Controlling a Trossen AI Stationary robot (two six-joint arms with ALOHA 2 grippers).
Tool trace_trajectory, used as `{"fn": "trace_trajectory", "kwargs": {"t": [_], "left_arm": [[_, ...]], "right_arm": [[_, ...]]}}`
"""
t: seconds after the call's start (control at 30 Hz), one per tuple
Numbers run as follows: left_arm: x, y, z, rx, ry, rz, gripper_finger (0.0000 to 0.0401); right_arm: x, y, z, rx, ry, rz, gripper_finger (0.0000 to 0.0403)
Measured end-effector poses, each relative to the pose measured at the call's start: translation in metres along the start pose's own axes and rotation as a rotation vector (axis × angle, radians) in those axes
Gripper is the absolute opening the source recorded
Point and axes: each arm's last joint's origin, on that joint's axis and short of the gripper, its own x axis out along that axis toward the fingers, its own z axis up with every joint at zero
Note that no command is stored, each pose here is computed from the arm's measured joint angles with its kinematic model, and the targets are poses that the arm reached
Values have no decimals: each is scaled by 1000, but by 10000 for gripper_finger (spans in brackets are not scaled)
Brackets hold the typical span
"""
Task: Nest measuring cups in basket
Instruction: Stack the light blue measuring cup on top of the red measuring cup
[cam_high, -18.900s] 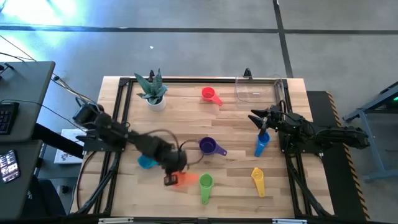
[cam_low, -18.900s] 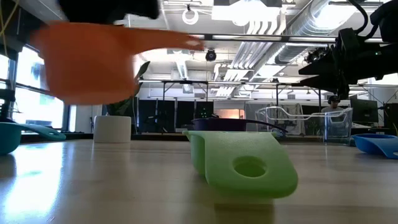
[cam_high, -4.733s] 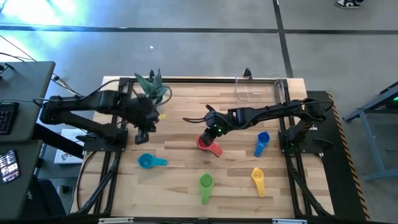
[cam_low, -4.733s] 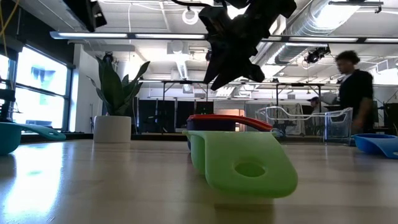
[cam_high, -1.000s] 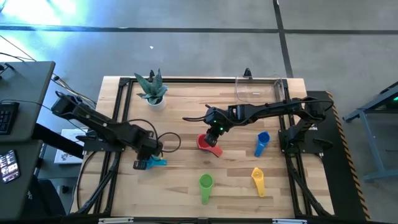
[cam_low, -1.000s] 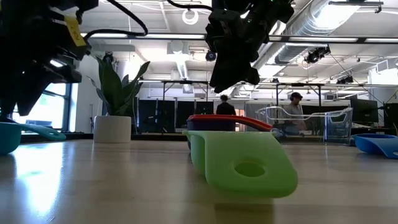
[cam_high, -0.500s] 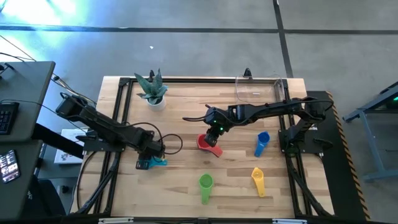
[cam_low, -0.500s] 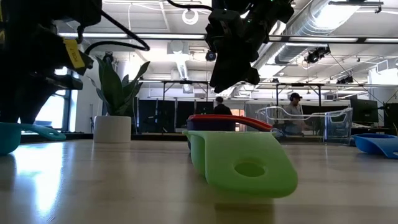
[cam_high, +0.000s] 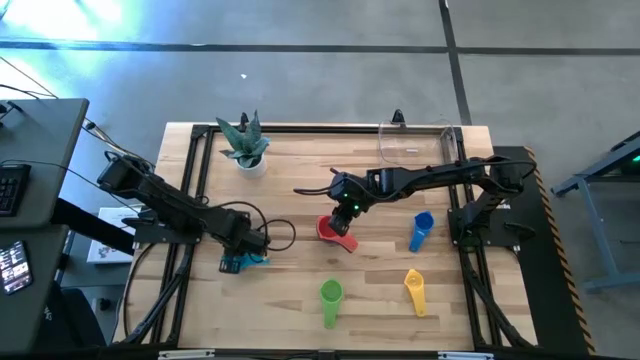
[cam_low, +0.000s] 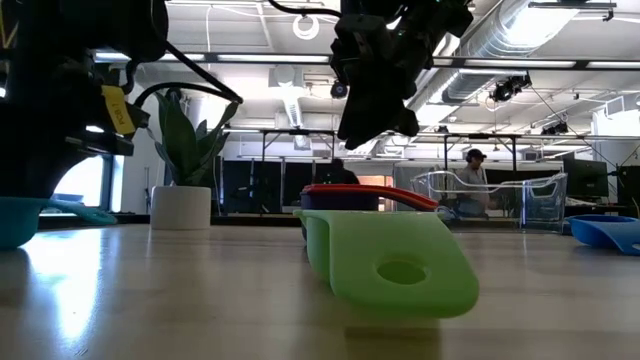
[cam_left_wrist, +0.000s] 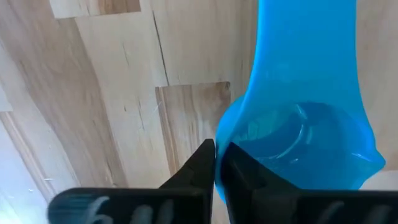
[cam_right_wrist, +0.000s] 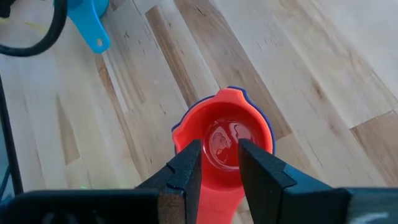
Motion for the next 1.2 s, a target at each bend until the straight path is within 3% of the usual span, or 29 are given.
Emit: {"fn": "trace_trajectory", "kwargs": {"t": [0.2,0.47,0.67,0.97,1.2], "left_arm": [[-5,0,5,36,-25,-5,5],[-36,20,32,83,-161,50,4],[-70,52,57,114,-333,116,3],[-132,87,89,261,-640,263,2],[-151,100,113,350,-782,368,2]], "right_arm": [[-9,-3,3,21,-17,6,96],[-48,-10,15,70,-145,5,96],[-78,-21,22,110,-234,-14,96],[-103,-42,29,228,-340,-107,96],[-114,-64,36,316,-422,-201,96]]}}
